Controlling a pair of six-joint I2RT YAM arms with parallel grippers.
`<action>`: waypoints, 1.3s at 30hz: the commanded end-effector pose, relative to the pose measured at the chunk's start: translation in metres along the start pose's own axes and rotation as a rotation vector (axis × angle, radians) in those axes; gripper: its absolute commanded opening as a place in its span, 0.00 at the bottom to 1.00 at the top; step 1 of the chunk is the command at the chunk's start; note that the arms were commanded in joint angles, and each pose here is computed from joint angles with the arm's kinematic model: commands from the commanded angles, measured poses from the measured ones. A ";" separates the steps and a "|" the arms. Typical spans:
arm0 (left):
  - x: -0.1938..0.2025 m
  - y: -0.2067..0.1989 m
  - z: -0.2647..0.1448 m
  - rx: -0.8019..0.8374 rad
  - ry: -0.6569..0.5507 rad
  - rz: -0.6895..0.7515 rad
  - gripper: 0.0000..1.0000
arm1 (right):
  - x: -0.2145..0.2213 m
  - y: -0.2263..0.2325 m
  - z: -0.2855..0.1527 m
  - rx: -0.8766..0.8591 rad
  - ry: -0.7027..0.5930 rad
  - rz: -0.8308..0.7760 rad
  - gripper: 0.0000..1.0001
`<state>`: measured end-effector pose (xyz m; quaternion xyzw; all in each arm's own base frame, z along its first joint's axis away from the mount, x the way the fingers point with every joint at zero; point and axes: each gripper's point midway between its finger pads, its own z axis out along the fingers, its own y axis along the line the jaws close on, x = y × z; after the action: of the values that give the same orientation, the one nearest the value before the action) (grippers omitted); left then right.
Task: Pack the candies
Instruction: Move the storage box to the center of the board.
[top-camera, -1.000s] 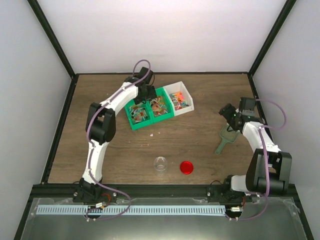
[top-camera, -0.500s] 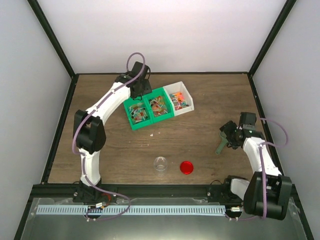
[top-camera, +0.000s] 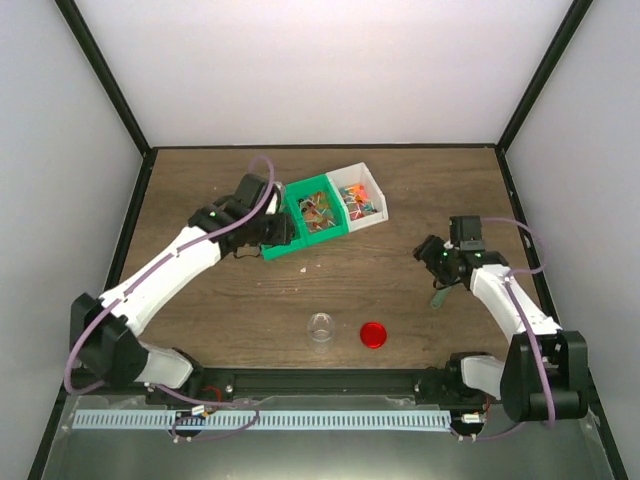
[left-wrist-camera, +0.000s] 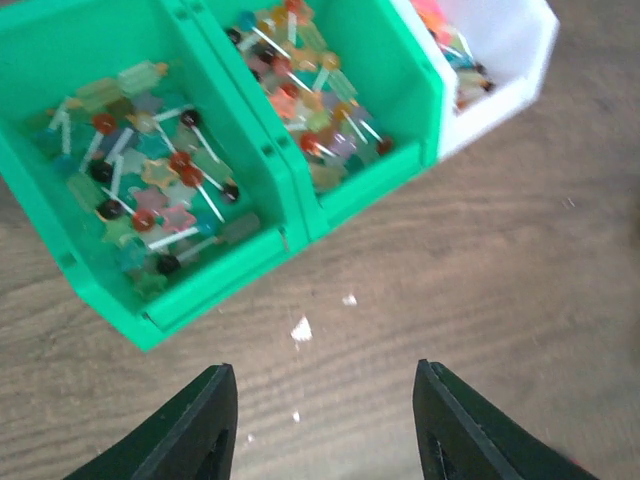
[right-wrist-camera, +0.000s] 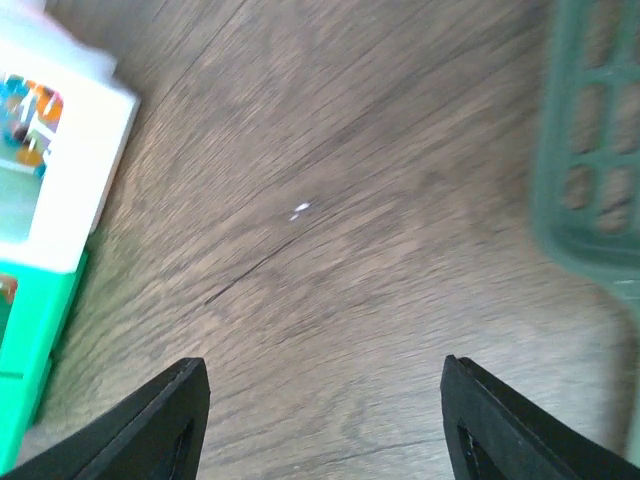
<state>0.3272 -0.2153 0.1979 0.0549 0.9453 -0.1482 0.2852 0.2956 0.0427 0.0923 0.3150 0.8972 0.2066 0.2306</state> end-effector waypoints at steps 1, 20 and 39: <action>0.032 -0.020 -0.016 0.154 0.073 0.079 0.52 | 0.003 0.026 0.006 -0.036 -0.006 -0.043 0.66; 0.159 -0.072 -0.058 0.227 0.353 0.314 0.54 | 0.029 0.041 0.037 -0.048 0.087 -0.095 0.69; 0.196 -0.067 -0.028 0.099 0.463 0.454 0.52 | 0.031 0.038 0.039 -0.038 0.100 -0.089 0.69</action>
<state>0.1384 -0.2720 0.1368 0.2989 0.9406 -0.1316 0.0923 0.3060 0.0948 0.0643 0.2630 0.9186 0.2223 0.1939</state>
